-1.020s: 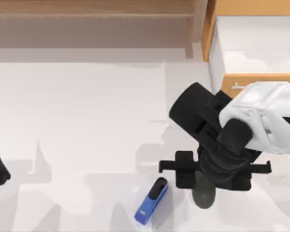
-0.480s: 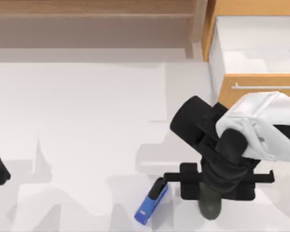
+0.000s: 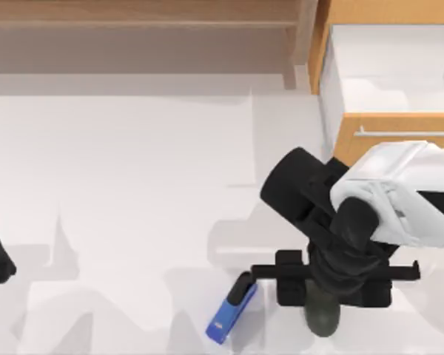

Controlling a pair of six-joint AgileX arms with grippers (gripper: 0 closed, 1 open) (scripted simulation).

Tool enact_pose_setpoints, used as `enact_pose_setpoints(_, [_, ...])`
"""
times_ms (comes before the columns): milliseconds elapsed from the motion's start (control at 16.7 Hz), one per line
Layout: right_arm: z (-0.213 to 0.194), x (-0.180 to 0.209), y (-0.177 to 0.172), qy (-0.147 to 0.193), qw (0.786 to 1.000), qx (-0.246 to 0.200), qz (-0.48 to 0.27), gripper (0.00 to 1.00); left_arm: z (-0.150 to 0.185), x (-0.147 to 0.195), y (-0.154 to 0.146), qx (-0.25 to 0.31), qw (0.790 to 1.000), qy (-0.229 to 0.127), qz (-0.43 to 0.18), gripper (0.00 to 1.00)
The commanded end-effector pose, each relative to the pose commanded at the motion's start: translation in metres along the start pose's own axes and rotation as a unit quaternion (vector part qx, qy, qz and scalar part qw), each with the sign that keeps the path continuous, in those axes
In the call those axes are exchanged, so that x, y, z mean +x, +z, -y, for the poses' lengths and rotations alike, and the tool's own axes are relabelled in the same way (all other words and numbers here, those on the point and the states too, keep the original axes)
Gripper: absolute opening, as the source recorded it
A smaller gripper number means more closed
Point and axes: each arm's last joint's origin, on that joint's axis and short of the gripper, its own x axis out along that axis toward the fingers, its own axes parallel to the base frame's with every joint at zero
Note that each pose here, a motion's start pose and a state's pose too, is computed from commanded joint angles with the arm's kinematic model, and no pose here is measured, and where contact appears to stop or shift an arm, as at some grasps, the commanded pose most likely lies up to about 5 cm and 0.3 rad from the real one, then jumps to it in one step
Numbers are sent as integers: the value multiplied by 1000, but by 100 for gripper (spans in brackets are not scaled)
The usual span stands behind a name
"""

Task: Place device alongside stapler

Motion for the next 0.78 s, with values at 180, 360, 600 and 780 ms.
enact_pose_setpoints(180, [0, 0, 0, 0, 1000, 0, 0, 68, 0, 0, 0, 0, 1000, 0, 0, 100])
enact_pose_setpoints(360, [0, 0, 0, 0, 1000, 0, 0, 90, 0, 0, 0, 0, 1000, 0, 0, 100])
enact_pose_setpoints(600, [0, 0, 0, 0, 1000, 0, 0, 100, 0, 0, 0, 0, 1000, 0, 0, 100])
enact_pose_setpoints(780, [0, 0, 0, 0, 1000, 0, 0, 100, 0, 0, 0, 0, 1000, 0, 0, 100])
